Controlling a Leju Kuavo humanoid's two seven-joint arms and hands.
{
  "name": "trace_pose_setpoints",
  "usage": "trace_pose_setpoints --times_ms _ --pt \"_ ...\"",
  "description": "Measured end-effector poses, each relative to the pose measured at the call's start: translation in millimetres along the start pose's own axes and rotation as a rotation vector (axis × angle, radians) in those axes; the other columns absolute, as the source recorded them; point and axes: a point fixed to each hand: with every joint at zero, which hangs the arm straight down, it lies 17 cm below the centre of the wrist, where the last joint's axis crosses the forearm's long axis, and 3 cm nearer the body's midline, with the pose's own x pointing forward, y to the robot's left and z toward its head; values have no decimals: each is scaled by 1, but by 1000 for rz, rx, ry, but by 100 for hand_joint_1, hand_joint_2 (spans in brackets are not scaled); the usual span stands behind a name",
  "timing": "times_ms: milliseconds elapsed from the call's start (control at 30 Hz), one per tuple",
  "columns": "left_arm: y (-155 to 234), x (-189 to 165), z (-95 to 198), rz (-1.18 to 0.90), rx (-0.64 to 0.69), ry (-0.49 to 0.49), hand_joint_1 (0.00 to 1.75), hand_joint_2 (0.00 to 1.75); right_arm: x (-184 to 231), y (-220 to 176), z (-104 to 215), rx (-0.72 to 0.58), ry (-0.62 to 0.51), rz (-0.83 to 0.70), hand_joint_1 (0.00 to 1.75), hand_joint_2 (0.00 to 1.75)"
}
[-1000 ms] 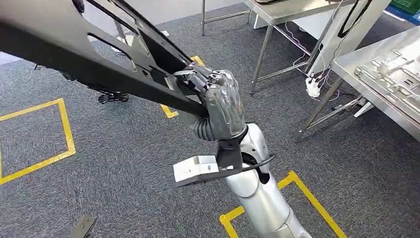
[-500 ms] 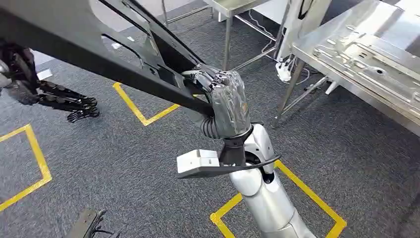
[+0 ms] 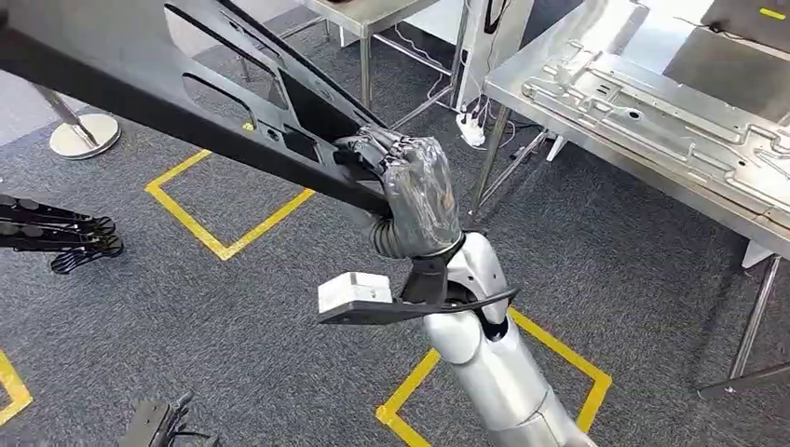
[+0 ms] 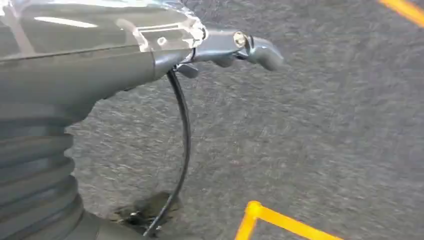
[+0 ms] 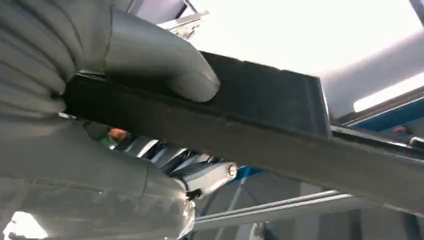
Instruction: Take the parts from the cabinet and place them on the table.
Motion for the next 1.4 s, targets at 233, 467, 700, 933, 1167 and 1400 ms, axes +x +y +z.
trace_pose_setpoints --times_ms 233,467,700,933,1167,1400 --pt "-5 -16 3 42 -24 85 0 175 1 1 -1 1 -13 -16 175 175" --pt "-6 -14 3 61 -41 92 0 175 8 0 -8 -11 -31 -44 175 175" --pt "1 -12 5 79 -42 83 0 175 11 8 -7 6 -32 -69 175 175" --pt "9 -21 6 48 -6 118 0 175 8 9 -6 2 -21 -78 175 175" --pt "10 -29 8 35 6 148 0 175 4 12 -3 9 -15 -77 175 175" --pt "6 -28 5 23 1 162 0 175 6 10 -7 5 -26 -72 175 175"
